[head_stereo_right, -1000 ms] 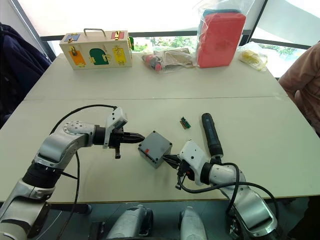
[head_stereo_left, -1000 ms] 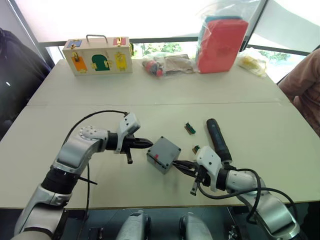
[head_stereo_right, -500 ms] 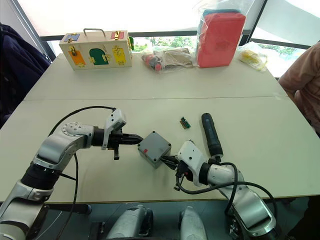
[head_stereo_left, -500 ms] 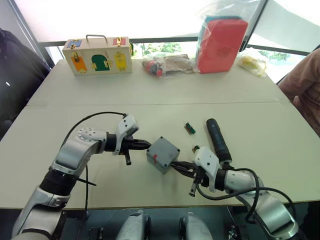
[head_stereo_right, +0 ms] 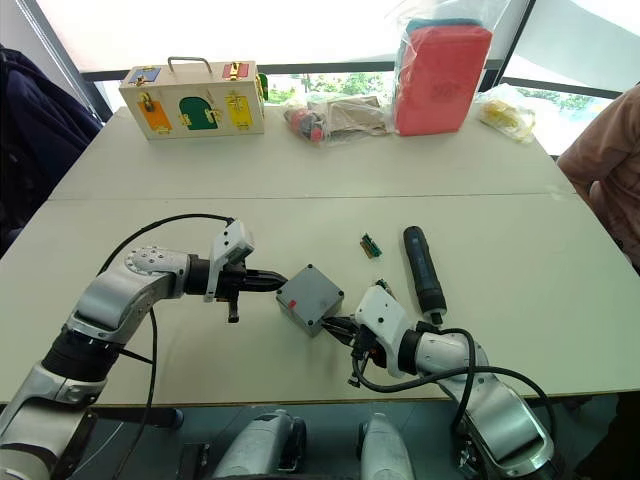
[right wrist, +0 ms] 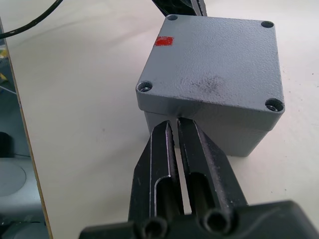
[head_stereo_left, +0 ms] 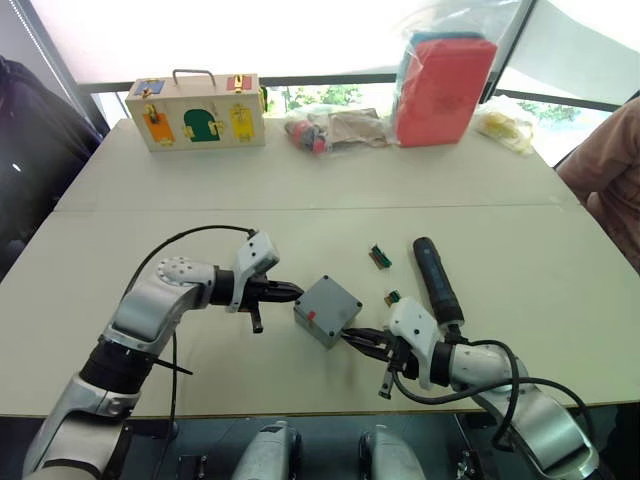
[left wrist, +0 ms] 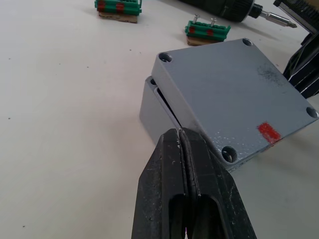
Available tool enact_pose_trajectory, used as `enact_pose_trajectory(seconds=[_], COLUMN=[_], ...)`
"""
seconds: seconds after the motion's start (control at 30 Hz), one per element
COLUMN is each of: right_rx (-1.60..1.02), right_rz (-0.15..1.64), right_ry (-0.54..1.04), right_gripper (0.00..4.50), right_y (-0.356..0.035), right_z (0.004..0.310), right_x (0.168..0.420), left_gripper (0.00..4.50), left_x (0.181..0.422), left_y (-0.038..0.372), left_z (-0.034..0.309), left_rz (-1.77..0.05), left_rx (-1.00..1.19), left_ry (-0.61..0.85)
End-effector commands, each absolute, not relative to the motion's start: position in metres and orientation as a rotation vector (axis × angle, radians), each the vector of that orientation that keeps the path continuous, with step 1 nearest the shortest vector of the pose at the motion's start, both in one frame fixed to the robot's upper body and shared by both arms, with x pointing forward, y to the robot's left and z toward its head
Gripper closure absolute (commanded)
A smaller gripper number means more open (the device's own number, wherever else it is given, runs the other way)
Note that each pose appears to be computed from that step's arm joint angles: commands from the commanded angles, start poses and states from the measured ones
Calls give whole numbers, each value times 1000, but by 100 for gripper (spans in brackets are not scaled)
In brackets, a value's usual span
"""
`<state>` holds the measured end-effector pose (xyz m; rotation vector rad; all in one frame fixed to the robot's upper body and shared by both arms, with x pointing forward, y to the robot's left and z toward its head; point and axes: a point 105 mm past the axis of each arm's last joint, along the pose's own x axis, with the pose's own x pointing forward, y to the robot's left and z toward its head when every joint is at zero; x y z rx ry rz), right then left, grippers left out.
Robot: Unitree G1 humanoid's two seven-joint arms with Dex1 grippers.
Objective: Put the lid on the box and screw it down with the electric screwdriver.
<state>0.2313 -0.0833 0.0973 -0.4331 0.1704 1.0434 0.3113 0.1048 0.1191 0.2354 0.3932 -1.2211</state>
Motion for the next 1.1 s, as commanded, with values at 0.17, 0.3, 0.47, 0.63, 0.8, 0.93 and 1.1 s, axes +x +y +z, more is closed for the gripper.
enact_pose_trajectory(seconds=[0.17, 0.3, 0.47, 0.63, 0.8, 0.93, 1.1], right_rx=[-460, -458, -453, -446, -438, -439, -438], right_rz=[1028, 1025, 1027, 1036, 1044, 1044, 1044], right_ry=[112, 101, 88, 79, 81, 90, 113], right_gripper=[437, 437, 437, 437, 437, 437, 437], right_y=[-87, -87, -85, -81, -78, -79, -83], right_z=[112, 116, 120, 121, 120, 118, 116], right_x=[231, 233, 234, 235, 234, 233, 230], left_gripper=[450, 450, 450, 450, 450, 450, 450], left_x=[330, 328, 318, 311, 310, 311, 320], left_y=[111, 106, 98, 97, 97, 99, 102], left_z=[136, 137, 136, 135, 135, 135, 137], left_rz=[-1165, -1180, -1231, -1248, -1244, -1237, -1199], left_rx=[252, 235, 211, 200, 195, 195, 200], left_ry=[314, 303, 308, 321, 327, 331, 315])
